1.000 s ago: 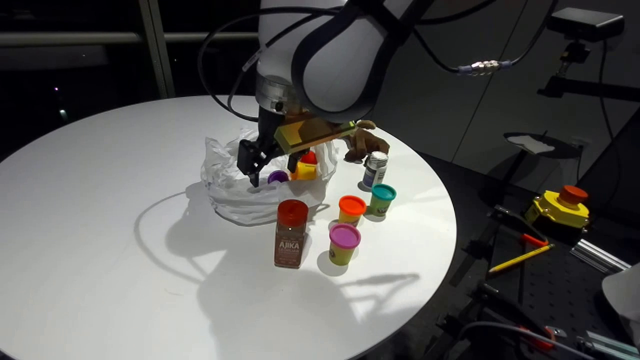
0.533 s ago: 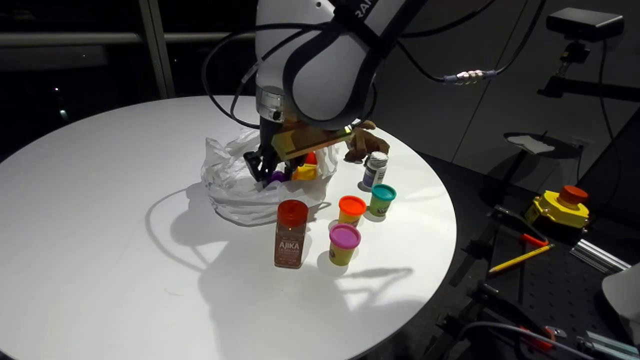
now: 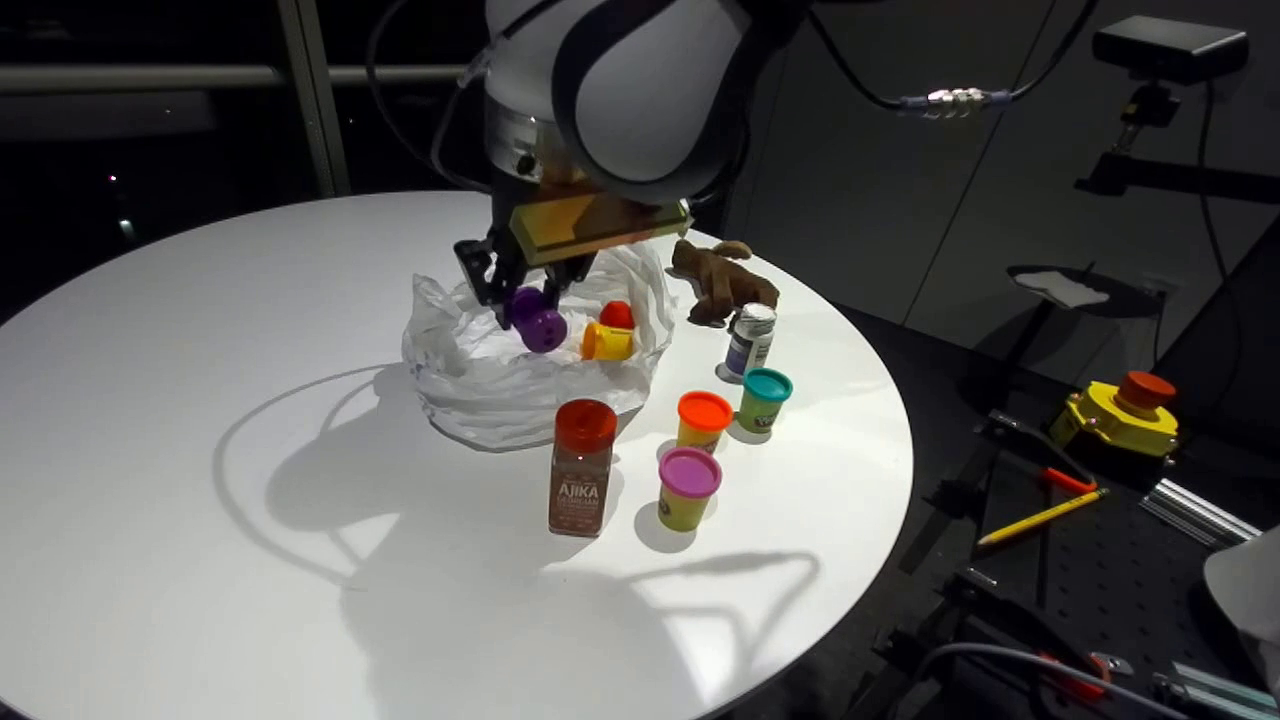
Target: Pick the objects in the plastic bag and put them on the table
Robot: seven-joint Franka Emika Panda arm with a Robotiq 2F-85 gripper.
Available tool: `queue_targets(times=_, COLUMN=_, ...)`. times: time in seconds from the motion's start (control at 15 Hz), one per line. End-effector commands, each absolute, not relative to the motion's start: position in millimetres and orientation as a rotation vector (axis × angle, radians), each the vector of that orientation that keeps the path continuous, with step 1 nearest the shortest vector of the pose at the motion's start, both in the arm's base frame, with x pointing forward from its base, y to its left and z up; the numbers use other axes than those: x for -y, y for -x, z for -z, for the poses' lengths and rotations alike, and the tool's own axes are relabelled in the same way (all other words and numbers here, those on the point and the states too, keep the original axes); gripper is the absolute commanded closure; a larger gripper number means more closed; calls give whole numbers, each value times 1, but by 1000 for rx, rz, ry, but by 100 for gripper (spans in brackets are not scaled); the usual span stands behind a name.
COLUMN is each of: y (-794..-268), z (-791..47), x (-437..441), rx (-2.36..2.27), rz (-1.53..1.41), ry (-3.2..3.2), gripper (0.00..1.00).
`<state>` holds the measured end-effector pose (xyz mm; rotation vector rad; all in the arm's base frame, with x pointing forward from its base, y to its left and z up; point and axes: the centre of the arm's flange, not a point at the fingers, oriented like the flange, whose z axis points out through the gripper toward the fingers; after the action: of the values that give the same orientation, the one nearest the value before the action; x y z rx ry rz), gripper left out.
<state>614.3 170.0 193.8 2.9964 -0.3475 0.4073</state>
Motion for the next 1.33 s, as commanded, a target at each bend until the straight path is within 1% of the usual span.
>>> queue_targets(times=0.0, y=-599, z=-255, x=-201, rx=312, rz=-554, ry=-2983, gripper=74)
queue_targets(times=0.27, y=-591, z=-278, x=-258, rx=119, rz=-628, ry=-3024, gripper=74)
queue_targets(times=0.4, y=-588, z=-265, x=-290, rx=9, rz=-581, ry=-3071, gripper=74)
queue_targets(times=0.67, y=-576, z=-208, x=-342, rx=-143, rz=-423, ry=-3145, gripper=74)
queue_targets(times=0.8, y=-570, z=-180, x=-354, rx=-186, rz=-336, ry=-3157, gripper=74)
queue_targets(times=1.07, y=-572, z=-141, x=-357, rx=-219, rz=-267, ry=-3145, gripper=74)
queue_targets(times=1.27, y=-576, z=-137, x=-356, rx=-237, rz=-258, ry=-3151, gripper=74)
